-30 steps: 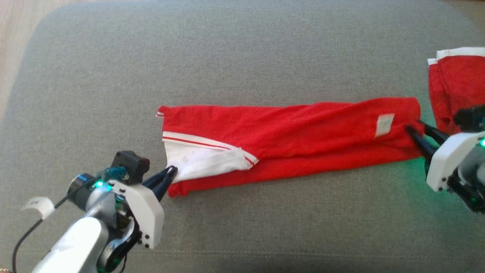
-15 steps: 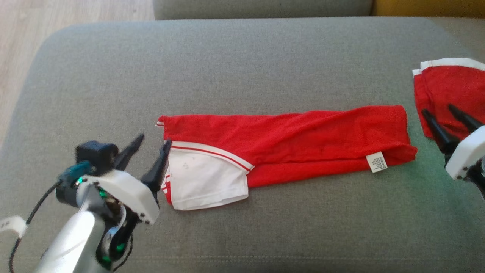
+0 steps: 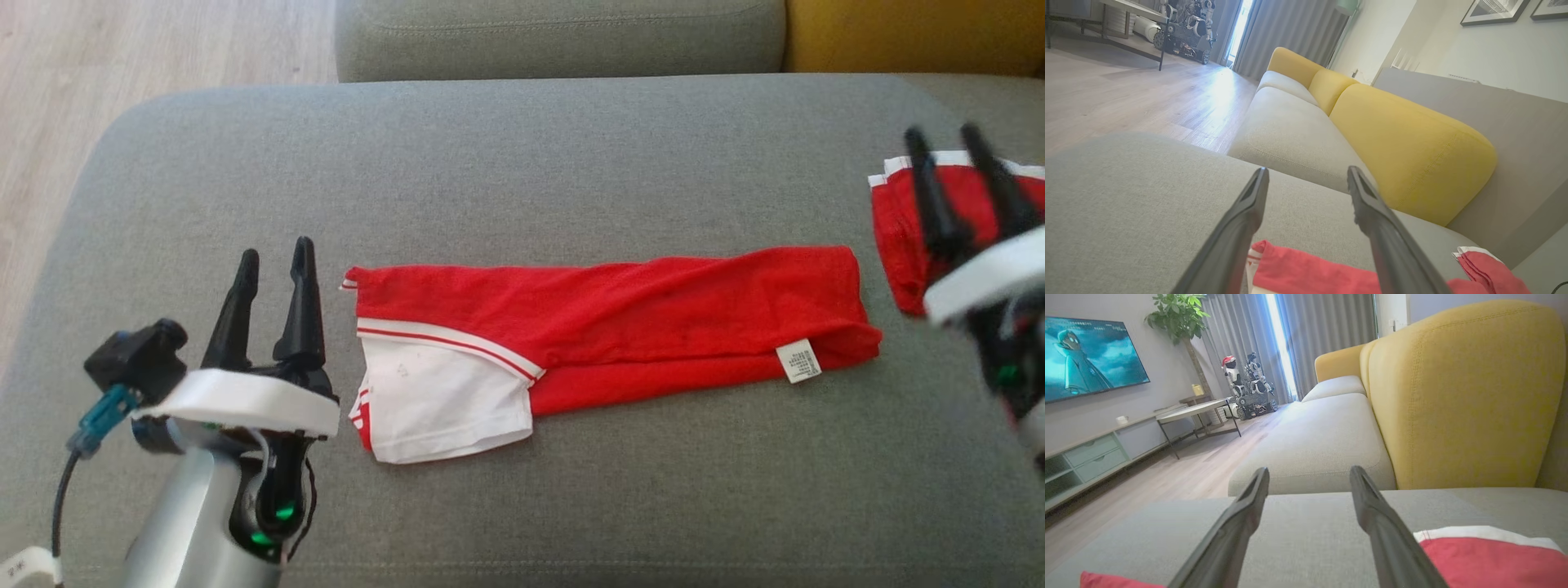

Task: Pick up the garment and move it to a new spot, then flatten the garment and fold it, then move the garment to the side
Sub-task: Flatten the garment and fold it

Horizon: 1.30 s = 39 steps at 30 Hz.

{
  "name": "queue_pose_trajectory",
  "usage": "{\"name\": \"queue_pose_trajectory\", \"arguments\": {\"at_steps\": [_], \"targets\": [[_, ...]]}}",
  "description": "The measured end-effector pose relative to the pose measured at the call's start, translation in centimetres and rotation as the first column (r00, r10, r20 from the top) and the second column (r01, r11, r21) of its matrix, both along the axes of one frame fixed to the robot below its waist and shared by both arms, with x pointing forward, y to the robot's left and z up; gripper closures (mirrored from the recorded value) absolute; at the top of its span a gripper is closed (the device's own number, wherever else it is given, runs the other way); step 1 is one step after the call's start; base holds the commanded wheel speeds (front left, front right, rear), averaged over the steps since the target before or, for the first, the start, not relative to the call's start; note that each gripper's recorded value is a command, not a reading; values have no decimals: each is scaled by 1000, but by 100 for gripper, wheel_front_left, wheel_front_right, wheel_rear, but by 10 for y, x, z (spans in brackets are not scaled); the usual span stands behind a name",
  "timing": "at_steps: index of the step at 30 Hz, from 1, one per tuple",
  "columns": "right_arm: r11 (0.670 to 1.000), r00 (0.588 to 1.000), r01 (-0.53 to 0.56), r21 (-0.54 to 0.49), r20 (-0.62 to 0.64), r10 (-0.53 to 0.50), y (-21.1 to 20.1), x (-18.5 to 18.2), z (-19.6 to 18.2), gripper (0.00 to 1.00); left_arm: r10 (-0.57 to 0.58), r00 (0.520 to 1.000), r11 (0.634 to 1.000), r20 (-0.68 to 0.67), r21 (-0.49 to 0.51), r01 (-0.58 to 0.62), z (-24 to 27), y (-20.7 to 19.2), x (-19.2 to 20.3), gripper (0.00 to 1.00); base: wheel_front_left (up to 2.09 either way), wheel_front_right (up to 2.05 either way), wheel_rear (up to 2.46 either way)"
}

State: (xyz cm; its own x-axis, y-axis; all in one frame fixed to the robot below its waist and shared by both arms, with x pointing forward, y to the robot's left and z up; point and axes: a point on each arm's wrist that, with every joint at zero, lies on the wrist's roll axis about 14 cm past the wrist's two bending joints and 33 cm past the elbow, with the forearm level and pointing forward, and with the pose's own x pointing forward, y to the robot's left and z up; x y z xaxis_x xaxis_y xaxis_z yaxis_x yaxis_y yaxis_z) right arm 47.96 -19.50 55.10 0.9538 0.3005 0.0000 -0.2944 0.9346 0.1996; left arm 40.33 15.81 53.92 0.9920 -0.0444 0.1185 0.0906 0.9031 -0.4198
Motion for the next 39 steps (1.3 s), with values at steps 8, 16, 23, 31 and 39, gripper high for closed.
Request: {"name": "queue_pose_trajectory", "arguments": {"at_steps": [8, 16, 23, 31, 39], "targets": [[998, 999, 52, -29, -6, -52, 10, -47, -48, 0, 49, 998, 997, -49, -49, -51, -27, 7, -16, 0, 0, 0, 0], [994, 993, 106, -36, 60, -103, 12, -56, -40, 0, 48, 997, 999, -58, -4, -48, -37, 9, -24, 0, 0, 0, 0], [990, 991, 136, -35, 12, -136, 7, -61, -56, 0, 27, 998, 999, -50, -17, -28, -34, 2, -25, 0, 0, 0, 0], [980, 970, 190, -60, -145, -197, -13, -52, -96, 0, 16, 996, 1000, -84, -15, -17, -45, -4, -20, 0, 0, 0, 0], [973, 920, 219, -78, -317, -233, -20, -31, -139, 0, 15, 995, 1000, -103, -10, -16, -52, -4, -11, 0, 0, 0, 0]]}}
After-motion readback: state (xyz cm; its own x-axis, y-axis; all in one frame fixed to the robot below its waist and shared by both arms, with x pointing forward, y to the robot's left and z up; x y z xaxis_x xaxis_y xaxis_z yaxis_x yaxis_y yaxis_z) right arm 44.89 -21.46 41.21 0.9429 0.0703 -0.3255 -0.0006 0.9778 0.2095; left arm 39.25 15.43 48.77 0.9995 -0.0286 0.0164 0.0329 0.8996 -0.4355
